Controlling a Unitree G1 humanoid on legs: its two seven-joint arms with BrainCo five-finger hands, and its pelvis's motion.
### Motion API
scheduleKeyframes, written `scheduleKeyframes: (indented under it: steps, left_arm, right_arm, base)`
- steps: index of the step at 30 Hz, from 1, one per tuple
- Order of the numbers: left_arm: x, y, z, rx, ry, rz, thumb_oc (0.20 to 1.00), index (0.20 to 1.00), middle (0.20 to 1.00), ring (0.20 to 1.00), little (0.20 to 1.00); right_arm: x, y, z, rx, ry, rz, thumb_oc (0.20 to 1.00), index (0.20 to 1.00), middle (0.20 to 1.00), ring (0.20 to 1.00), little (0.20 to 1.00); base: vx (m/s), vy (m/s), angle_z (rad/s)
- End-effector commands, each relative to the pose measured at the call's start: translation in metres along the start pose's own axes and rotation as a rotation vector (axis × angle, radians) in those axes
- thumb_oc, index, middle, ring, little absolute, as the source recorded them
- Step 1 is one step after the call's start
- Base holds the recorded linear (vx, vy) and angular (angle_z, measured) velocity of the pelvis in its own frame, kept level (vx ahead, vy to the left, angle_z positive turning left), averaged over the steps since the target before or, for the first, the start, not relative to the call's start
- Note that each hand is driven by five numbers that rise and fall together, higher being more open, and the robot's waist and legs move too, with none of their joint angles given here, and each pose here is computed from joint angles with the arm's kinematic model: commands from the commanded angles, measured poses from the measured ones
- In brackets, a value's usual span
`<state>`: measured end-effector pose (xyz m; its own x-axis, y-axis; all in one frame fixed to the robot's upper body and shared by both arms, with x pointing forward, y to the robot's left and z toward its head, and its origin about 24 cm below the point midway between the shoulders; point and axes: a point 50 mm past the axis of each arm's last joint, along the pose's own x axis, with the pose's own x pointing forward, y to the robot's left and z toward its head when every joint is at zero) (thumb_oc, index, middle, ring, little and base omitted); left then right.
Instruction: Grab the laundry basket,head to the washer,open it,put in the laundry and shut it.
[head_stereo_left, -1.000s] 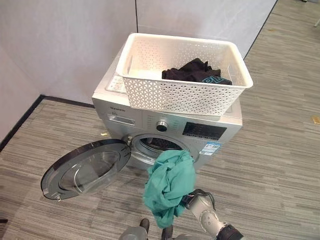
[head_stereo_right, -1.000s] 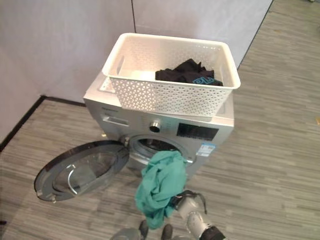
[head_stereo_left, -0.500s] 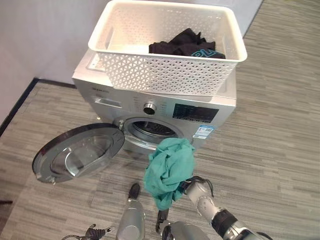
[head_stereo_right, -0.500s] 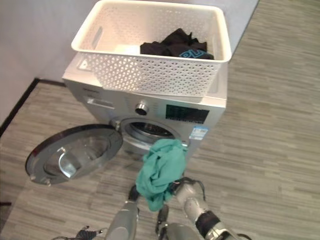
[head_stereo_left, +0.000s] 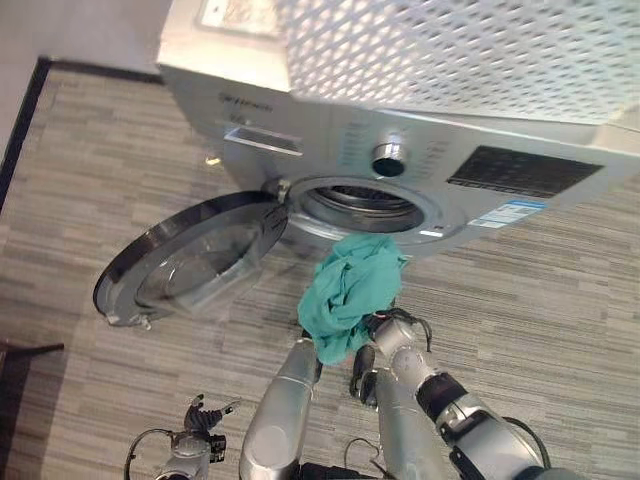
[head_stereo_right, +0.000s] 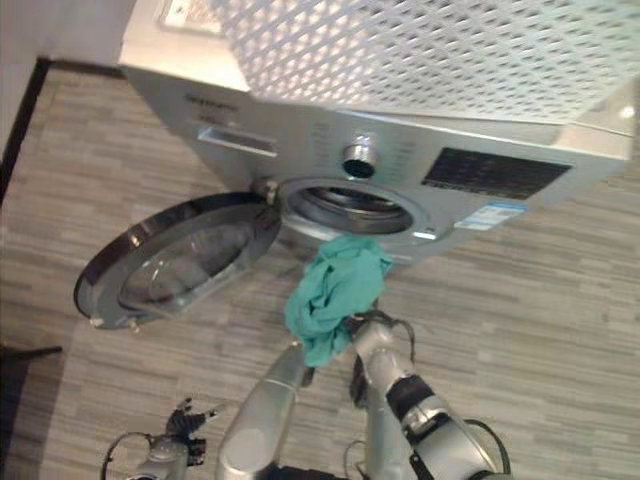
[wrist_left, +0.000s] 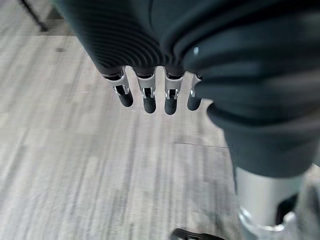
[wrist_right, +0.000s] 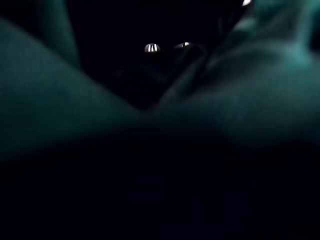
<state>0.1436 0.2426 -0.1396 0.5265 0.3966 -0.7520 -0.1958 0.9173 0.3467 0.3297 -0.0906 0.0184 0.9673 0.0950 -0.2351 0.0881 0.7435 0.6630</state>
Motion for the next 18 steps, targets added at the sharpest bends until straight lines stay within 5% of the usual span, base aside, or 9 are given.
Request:
scheduleKeyframes:
  steps: [1,11,18]
  left_arm:
    - [-0.008,0.008,-0.031,0.019,0.084,0.036,1.0,1.0,1.0,1.0,1.0]
    - [-0.01,-0.012,-0.025,0.086,0.041,-0.052,1.0,1.0,1.0,1.0,1.0]
    - [-0.01,-0.022,-0.004,0.151,-0.079,-0.117,1.0,1.0,1.0,1.0,1.0]
  right_arm:
    - [-0.002,0.011,0.01,0.06,-0.105,0.012,0.2,0.2,0.2,0.2,0.2]
    - [0.037,-0.003,0.134,0.076,-0.356,-0.28,0.2,0.2,0.2,0.2,0.2]
    - [0.018,-0.02,0.248,-0.02,-0.561,-0.443,0.2,0.2,0.2,0.2,0.2]
  base:
    - [-0.05,0.04,0.16]
    - [0.01,0.079,0.11]
    - [0.04,0.116,0.15]
